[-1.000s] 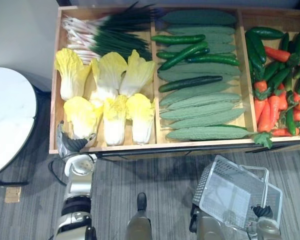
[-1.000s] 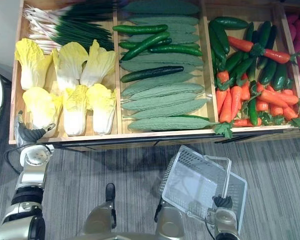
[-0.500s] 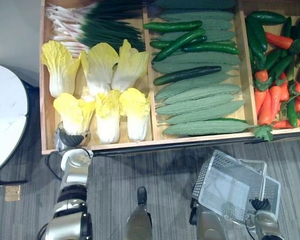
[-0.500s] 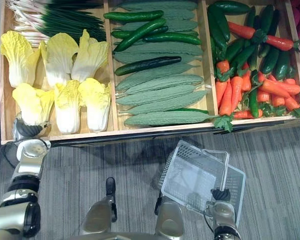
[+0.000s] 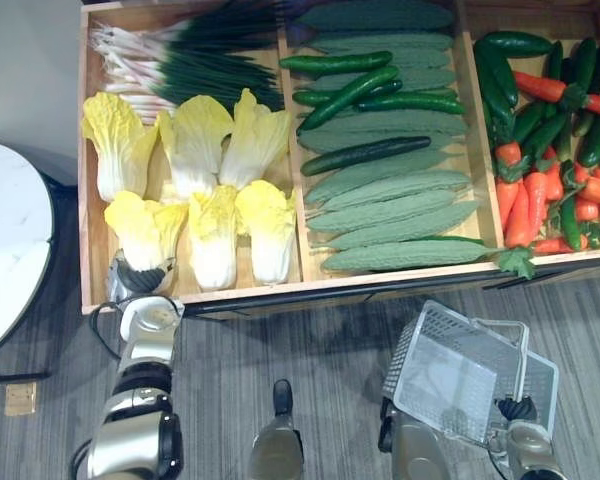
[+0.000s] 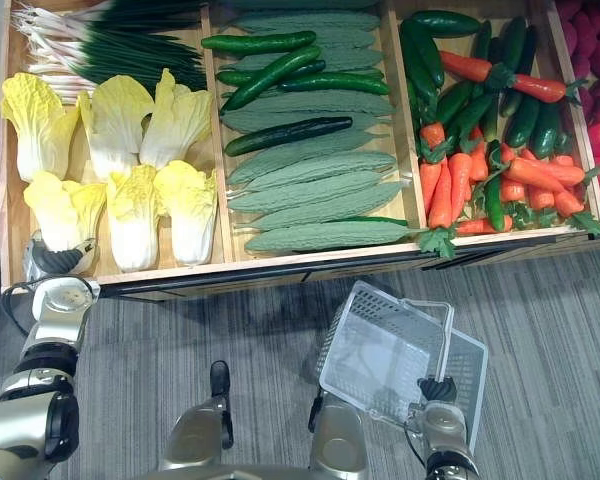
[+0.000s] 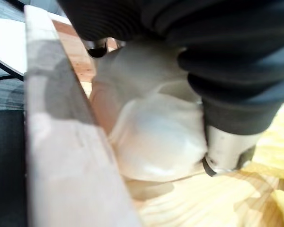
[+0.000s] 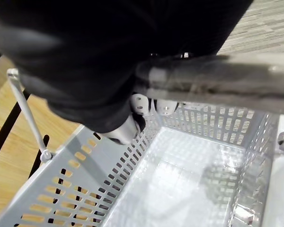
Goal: Pick vegetable in the basket
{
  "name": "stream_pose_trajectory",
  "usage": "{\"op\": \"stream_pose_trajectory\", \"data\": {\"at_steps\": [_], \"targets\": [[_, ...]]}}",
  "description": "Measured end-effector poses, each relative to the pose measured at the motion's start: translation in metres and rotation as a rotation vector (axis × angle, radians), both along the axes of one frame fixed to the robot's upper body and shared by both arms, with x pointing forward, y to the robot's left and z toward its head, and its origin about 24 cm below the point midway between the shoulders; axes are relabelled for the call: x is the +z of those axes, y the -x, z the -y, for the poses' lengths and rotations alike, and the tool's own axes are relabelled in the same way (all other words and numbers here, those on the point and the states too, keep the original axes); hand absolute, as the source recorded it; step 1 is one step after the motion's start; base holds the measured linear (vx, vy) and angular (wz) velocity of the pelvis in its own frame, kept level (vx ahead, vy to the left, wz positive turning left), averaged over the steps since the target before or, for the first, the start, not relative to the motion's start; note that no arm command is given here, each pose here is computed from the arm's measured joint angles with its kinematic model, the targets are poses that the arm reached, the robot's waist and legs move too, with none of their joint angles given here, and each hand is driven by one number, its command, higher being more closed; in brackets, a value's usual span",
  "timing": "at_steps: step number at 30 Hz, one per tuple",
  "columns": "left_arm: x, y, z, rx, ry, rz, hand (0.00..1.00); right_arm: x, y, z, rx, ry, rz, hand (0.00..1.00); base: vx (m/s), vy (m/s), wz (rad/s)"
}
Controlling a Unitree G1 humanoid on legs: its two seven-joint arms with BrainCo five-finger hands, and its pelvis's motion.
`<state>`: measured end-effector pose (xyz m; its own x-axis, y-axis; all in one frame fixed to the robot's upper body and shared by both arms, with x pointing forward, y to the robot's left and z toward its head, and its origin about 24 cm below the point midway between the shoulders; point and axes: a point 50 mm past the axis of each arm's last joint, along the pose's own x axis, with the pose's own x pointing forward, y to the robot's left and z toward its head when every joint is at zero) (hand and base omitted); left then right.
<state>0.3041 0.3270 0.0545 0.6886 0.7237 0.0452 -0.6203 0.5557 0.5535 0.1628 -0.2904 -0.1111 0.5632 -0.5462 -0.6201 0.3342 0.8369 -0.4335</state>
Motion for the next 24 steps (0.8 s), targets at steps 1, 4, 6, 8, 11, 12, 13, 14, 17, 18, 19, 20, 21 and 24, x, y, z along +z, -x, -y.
{"op": "stream_pose_trajectory", "data": {"at_steps": [1, 4, 6, 8, 11, 12, 13, 14, 17, 18, 19, 20, 21, 24], "targets": [[-0.002, 0.002, 0.005, 0.005, 0.014, 0.025, 1.00, 0.000, 0.001, 0.000, -0.001, 0.000, -0.002, 1.00, 0.00, 0.005, 0.04], [-0.007, 0.012, 0.029, -0.011, 0.055, 0.100, 1.00, -0.002, 0.005, 0.001, -0.013, -0.001, -0.009, 1.00, 0.01, -0.001, 0.05], [-0.001, 0.019, 0.046, -0.021, 0.072, 0.189, 1.00, -0.004, 0.013, 0.004, -0.047, -0.008, -0.016, 1.00, 0.03, -0.003, 0.20], [0.008, 0.023, 0.049, -0.021, 0.052, 0.242, 1.00, -0.004, 0.016, 0.005, -0.056, -0.009, -0.023, 1.00, 0.01, -0.002, 0.08], [0.027, 0.026, 0.049, 0.008, 0.031, 0.341, 1.00, -0.008, 0.023, 0.005, -0.061, -0.013, -0.047, 1.00, 0.00, -0.004, 0.08], [0.030, 0.027, 0.050, 0.008, 0.024, 0.357, 1.00, -0.008, 0.024, 0.005, -0.062, -0.014, -0.052, 1.00, 0.00, 0.000, 0.06], [0.037, 0.030, 0.050, 0.008, 0.004, 0.388, 1.00, -0.009, 0.027, 0.005, -0.061, -0.014, -0.059, 1.00, 0.00, 0.001, 0.05], [0.044, 0.034, 0.052, 0.016, -0.020, 0.426, 1.00, -0.011, 0.030, 0.005, -0.058, -0.014, -0.071, 1.00, 0.00, 0.000, 0.05], [0.064, 0.043, 0.059, 0.036, -0.049, 0.551, 1.00, -0.013, 0.036, 0.004, -0.055, -0.016, -0.091, 1.00, 0.00, 0.000, 0.01], [0.068, 0.045, 0.060, 0.040, -0.062, 0.567, 1.00, -0.014, 0.037, 0.004, -0.049, -0.013, -0.096, 1.00, 0.00, 0.000, 0.00], [0.073, 0.046, 0.062, 0.041, -0.082, 0.588, 1.00, -0.015, 0.039, 0.004, -0.048, -0.016, -0.102, 1.00, -0.01, -0.003, -0.03], [0.080, 0.049, 0.066, 0.041, -0.088, 0.625, 1.00, -0.016, 0.041, 0.003, -0.046, -0.020, -0.111, 1.00, -0.01, -0.004, -0.04], [0.086, 0.052, 0.070, 0.037, -0.090, 0.663, 1.00, -0.018, 0.045, 0.003, -0.044, -0.023, -0.124, 1.00, -0.01, -0.004, -0.06], [0.102, 0.059, 0.084, -0.017, -0.149, 0.730, 1.00, -0.019, 0.049, 0.002, -0.036, -0.025, -0.137, 1.00, -0.01, -0.005, -0.16]]}}
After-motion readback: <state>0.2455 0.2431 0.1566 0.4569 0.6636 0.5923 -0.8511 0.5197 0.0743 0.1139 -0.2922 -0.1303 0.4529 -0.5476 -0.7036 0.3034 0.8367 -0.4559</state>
